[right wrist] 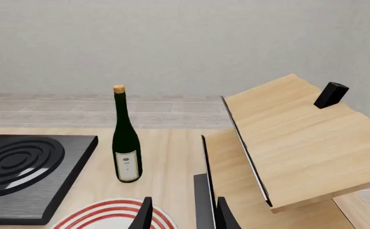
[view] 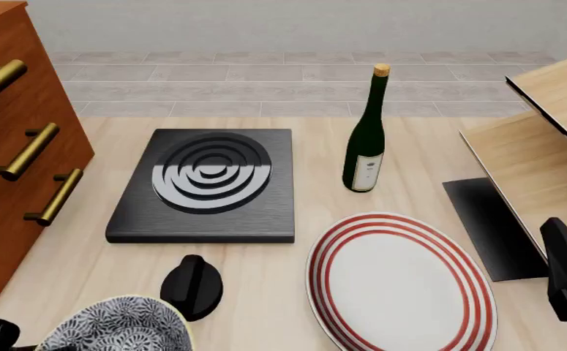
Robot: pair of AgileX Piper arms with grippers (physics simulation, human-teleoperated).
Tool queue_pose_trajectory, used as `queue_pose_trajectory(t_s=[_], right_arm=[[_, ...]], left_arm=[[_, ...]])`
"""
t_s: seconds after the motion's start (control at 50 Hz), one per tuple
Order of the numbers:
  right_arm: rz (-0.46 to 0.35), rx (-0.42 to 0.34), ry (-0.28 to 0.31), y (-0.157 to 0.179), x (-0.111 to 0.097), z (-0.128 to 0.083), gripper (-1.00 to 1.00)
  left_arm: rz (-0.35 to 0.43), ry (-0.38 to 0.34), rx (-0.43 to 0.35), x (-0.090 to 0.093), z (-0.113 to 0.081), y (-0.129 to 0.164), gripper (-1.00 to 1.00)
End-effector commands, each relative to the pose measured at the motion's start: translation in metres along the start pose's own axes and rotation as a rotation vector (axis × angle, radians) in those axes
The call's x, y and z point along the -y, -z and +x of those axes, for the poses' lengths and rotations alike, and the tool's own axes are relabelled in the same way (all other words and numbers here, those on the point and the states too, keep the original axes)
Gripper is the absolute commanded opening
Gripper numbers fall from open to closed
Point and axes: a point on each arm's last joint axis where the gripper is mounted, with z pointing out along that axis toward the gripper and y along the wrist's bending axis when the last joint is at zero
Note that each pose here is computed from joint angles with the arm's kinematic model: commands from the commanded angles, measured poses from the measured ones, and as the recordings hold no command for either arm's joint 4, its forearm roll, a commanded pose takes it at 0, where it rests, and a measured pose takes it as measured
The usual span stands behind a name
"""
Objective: Put the bowl on the top of the cabinet.
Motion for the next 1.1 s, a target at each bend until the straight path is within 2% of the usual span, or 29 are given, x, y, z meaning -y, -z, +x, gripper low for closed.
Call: queue_pose_trajectory(t_s=[0.02, 0.3, 0.48, 0.52, 0.6, 0.68, 0.76, 0.78, 0.96, 1.1], right_arm=[[-0.001, 0.000, 0.002, 0.001, 0.000, 0.000, 1.00], [0.000, 0.001, 0.003, 0.003, 0.000, 0.001, 1.00], [0.001, 0.002, 0.000, 0.003, 0.000, 0.001, 1.00], [0.001, 0.002, -0.001, 0.003, 0.000, 0.001, 1.00], [0.001, 0.002, -0.001, 0.003, 0.000, 0.001, 1.00], [0.002, 0.003, -0.002, 0.003, 0.000, 0.001, 1.00], [0.002, 0.004, -0.002, 0.003, 0.000, 0.001, 1.00], [0.002, 0.005, -0.002, 0.003, 0.000, 0.001, 1.00], [0.004, 0.007, -0.005, 0.003, 0.000, 0.000, 1.00], [0.005, 0.006, -0.010, 0.003, 0.000, 0.001, 1.00]], left_arm=[[-0.013, -0.008, 0.032, 0.000, -0.011, 0.013, -1.00], [0.005, -0.032, 0.130, 0.006, -0.044, 0.048, -1.00], [0.022, -0.003, 0.191, 0.010, -0.062, 0.071, -1.00], [0.030, 0.032, 0.199, 0.010, -0.065, 0.075, -1.00], [0.027, 0.008, 0.229, 0.011, -0.073, 0.084, -1.00], [0.045, 0.031, 0.251, 0.013, -0.080, 0.091, -1.00], [0.074, 0.013, 0.287, 0.017, -0.090, 0.101, -1.00], [0.086, 0.014, 0.317, 0.018, -0.098, 0.109, -1.00], [0.153, -0.059, 0.416, 0.028, -0.127, 0.130, -1.00], [0.170, -0.044, 0.436, 0.032, -0.144, 0.135, -1.00]])
